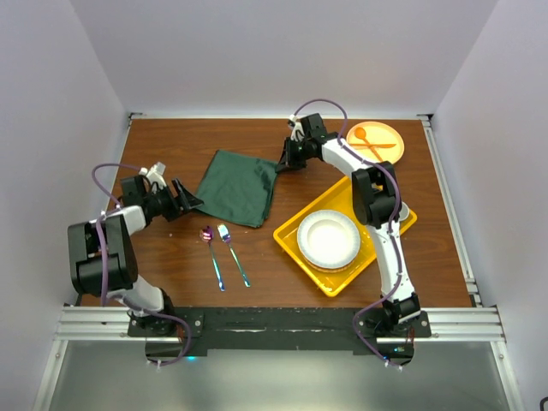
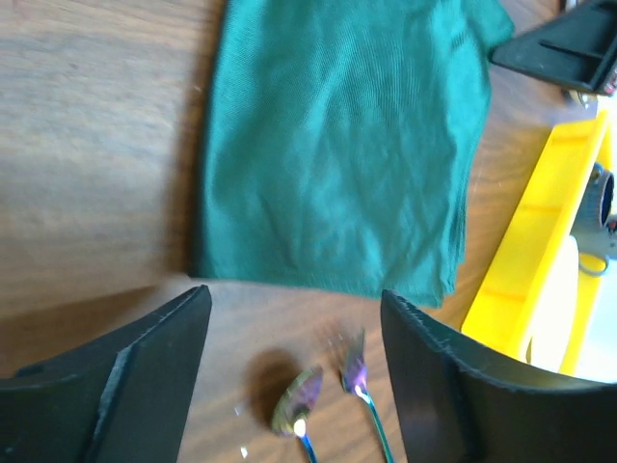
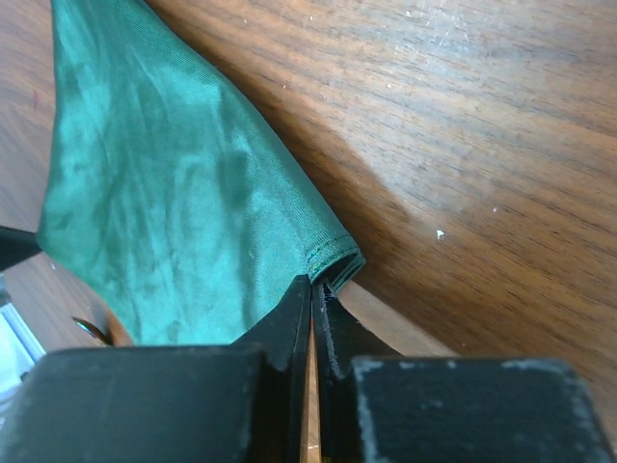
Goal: Fold the napkin into a case and place the utensils inside
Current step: Pick up the square-folded napkin from the center of the board.
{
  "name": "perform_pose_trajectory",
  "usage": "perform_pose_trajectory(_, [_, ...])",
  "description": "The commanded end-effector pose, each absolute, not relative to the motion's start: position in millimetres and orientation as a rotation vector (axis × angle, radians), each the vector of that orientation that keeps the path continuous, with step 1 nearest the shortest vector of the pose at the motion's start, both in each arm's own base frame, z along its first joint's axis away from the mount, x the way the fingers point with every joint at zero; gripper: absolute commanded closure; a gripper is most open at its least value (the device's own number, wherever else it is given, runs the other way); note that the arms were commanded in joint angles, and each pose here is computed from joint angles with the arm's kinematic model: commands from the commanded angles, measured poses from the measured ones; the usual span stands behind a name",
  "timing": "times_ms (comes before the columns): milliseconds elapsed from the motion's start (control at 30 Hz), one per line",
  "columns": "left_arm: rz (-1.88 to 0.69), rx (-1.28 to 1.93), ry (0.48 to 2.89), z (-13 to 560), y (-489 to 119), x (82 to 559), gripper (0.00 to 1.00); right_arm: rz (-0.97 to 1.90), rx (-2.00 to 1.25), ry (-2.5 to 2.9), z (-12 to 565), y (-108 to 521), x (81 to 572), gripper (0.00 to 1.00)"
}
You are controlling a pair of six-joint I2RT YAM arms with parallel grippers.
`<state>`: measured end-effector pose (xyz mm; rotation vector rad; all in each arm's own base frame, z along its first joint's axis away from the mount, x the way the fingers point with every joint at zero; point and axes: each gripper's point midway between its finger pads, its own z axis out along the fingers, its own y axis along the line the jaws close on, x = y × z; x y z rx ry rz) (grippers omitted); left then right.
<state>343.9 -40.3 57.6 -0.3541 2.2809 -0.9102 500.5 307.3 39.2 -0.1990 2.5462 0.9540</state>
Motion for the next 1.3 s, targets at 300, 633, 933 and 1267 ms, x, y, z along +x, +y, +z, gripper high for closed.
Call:
perform_pose_trajectory(300, [-0.918, -0.362, 2.138, 70.0, -29.7, 407.0, 0.34, 0.937, -0.149, 2.438, 38.1, 321.1, 546.1, 1.00])
perform_pose_trajectory(633, [-0.923, -0.434, 2.067, 101.2, -24.8, 399.7, 0.30, 0.986, -0.125, 2.434, 57.0, 318.3, 527.7, 1.00])
perform_pose_trajectory(933, [-0.927, -0.599, 2.059, 83.8, -30.7, 377.7, 0.09, 1.044, -0.068, 2.481, 52.5, 319.8, 511.2, 1.00])
perform_pose_trajectory(1267, [-1.068, -0.622, 1.968, 84.4, -40.8, 391.1, 0.09, 1.050, -0.064, 2.530, 44.0, 315.8, 493.9, 0.96])
